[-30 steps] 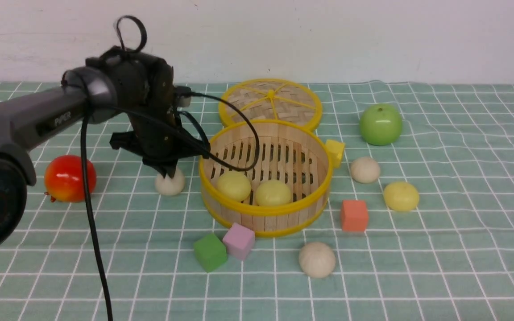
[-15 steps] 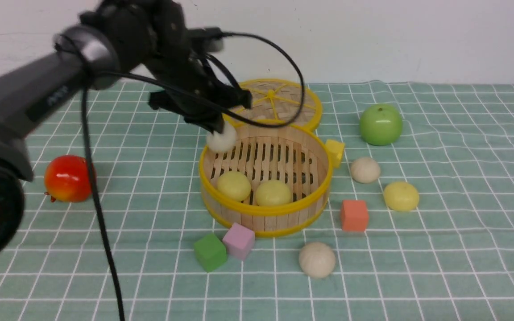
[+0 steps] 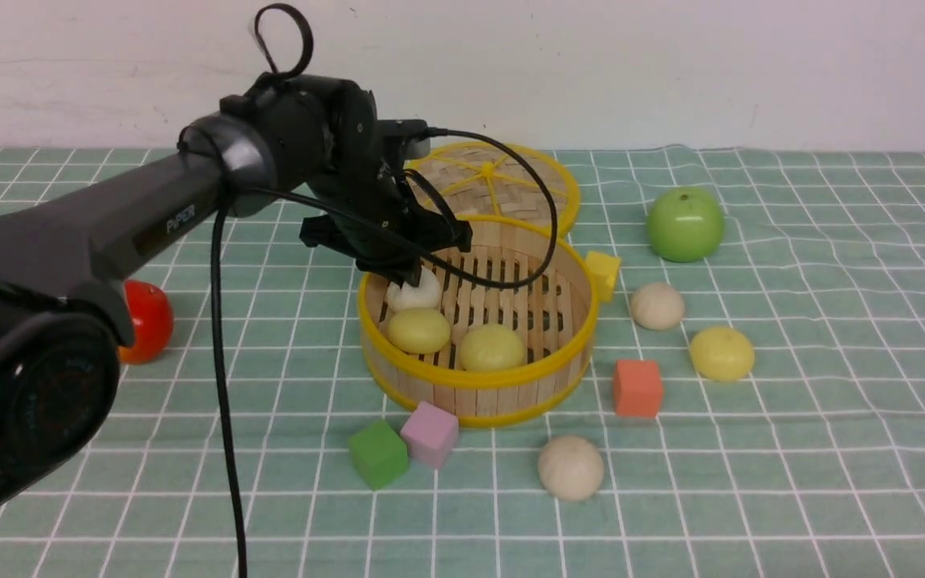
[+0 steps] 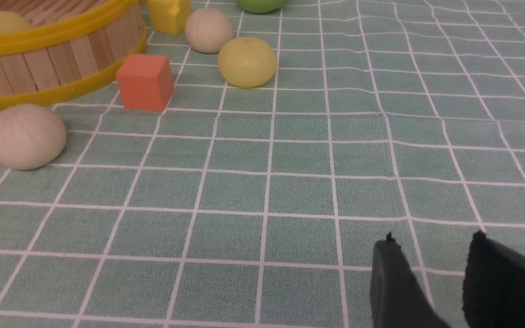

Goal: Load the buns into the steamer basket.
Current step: Use the left arm to put the steamed stuffed bun into the steamer, then use the right arm to grab a steamed stuffed bun

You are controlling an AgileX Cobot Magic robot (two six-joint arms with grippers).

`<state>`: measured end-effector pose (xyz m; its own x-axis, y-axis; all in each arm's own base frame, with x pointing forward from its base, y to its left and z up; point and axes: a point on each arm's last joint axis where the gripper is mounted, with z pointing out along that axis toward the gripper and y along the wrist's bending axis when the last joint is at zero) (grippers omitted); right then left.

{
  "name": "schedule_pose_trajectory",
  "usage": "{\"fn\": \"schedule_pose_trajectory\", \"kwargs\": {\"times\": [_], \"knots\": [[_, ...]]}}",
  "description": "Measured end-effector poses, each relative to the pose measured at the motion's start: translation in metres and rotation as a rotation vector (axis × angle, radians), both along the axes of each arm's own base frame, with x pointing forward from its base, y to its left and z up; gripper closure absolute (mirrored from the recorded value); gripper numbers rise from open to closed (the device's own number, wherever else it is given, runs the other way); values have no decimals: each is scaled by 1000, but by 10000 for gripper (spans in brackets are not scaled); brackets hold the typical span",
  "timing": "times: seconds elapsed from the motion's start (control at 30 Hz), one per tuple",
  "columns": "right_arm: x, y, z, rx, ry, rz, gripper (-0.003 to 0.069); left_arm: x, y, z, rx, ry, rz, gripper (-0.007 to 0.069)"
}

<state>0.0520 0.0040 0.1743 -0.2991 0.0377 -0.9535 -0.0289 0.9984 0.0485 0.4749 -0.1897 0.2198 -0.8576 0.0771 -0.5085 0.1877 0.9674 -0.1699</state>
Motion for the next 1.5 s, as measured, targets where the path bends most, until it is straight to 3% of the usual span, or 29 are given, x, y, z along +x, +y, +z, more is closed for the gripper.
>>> {"fn": "schedule_pose_trajectory", "kwargs": {"times": [0.1, 0.27, 0.3, 0.4, 0.63, 0.73, 0.9, 1.07, 1.27, 1.5], "knots": [[0, 0, 0, 0, 0, 0, 419, 0, 0, 0, 2, 5, 0, 564], [0, 0, 0, 0, 0, 0, 419, -2, 1, 2, 8, 17, -2, 417], [0, 0, 0, 0, 0, 0, 419, -4, 2, 7, 8, 18, -3, 352], [0, 0, 0, 0, 0, 0, 419, -10, 4, 24, 6, 13, -5, 277], [0, 0, 0, 0, 0, 0, 419, -29, 12, 66, 16, 0, -11, 241], [0, 0, 0, 0, 0, 0, 419, -44, 19, 96, 22, -16, -13, 271], [0, 0, 0, 0, 0, 0, 419, -76, 32, 150, 14, -68, -13, 405], [0, 0, 0, 0, 0, 0, 419, -126, 61, 216, 75, -179, 30, 616], [0, 0, 0, 0, 0, 0, 419, -184, 95, 272, 92, -350, 124, 639], [0, 0, 0, 0, 0, 0, 419, -273, 128, 281, 34, -385, 152, 639]]}}
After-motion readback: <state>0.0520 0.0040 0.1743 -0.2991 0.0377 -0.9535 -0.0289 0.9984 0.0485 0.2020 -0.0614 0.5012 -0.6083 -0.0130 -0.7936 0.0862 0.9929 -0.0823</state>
